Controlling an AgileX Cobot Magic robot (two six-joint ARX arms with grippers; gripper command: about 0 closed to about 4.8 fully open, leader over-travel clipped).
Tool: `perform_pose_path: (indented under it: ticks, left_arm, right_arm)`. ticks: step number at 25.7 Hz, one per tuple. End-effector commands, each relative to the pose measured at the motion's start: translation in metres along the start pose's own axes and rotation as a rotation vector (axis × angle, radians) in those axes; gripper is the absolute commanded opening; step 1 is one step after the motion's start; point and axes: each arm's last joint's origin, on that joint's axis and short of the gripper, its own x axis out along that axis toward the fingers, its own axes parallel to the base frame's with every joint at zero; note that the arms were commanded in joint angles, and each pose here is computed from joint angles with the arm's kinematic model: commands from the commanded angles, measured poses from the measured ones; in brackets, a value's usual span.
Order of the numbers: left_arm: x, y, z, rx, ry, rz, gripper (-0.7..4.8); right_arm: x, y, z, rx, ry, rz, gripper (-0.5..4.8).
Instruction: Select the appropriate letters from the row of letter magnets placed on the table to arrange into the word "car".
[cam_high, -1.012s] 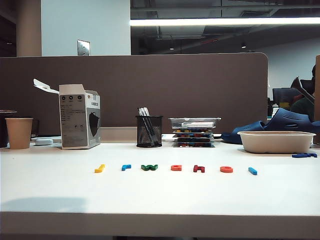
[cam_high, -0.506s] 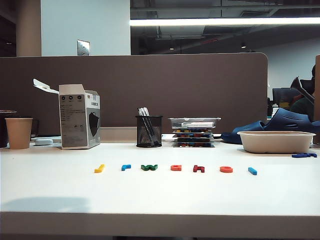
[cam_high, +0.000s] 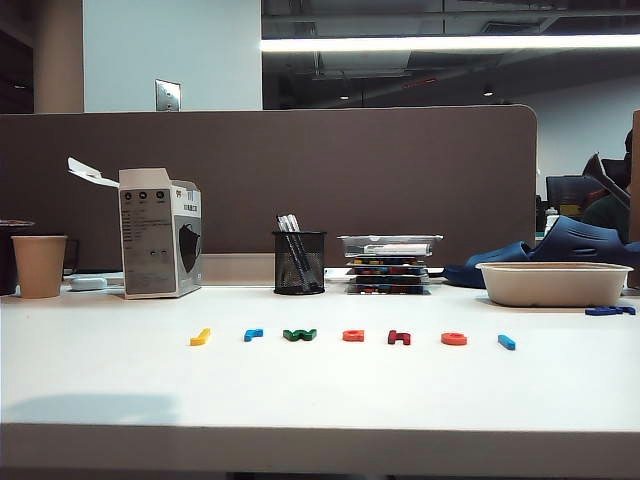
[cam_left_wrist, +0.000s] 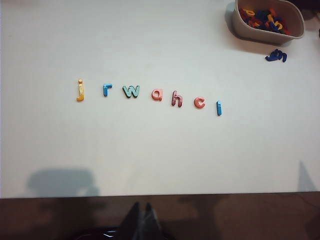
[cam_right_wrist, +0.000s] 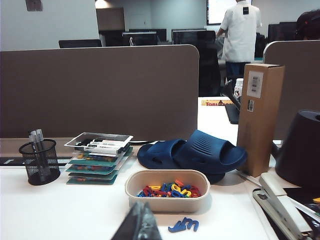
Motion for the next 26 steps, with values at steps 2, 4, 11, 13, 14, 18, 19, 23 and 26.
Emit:
perform_pose_path:
  ticks: [2, 4, 11, 13, 14, 18, 19, 23, 26]
  left_arm:
    - [-0.001, 0.000, 0.002, -0.006, -0.014, -0.001, -0.06]
    - [-0.001, 0.000, 0.002, -0.006, -0.014, -0.001, -0.05]
    - [-0.001, 0.000, 0.002, -0.006, -0.014, -0.001, -0.05]
    - [-0.001, 0.000, 0.002, -0.007, -0.014, -0.002, -0.05]
    - [-0.001, 0.000, 0.002, -0.006, -0.014, -0.001, -0.05]
    - [-0.001, 0.000, 0.002, -0.007, -0.014, -0.002, -0.05]
    - [-0.001, 0.000, 0.002, -0.006, -0.014, -0.001, -0.05]
    - [-0.001, 0.000, 0.002, -0.007, -0.014, -0.002, -0.05]
    - [-0.001, 0.000, 0.002, -0.007, -0.014, -0.002, -0.05]
  right_arm:
    - [0.010, 0.006, 0.047, -0.047, 0.131, 0.150, -0.01]
    - [0.024, 0.010, 0.073, -0.062, 0.207, 0.266, -0.01]
    - [0.098, 0.011, 0.137, -0.173, 0.461, 0.419, -0.01]
    - [0.124, 0.010, 0.141, -0.263, 0.529, 0.491, -0.01]
    - [0.132, 0.010, 0.141, -0.270, 0.534, 0.520, -0.01]
    - [0.172, 0.012, 0.121, -0.225, 0.513, 0.794, -0.01]
    - [0.179, 0.012, 0.115, -0.204, 0.514, 0.851, -0.01]
    - [0.210, 0.015, 0.083, -0.186, 0.583, 0.947, -0.01]
    - [0.233, 0.021, 0.053, -0.175, 0.662, 0.999, -0.01]
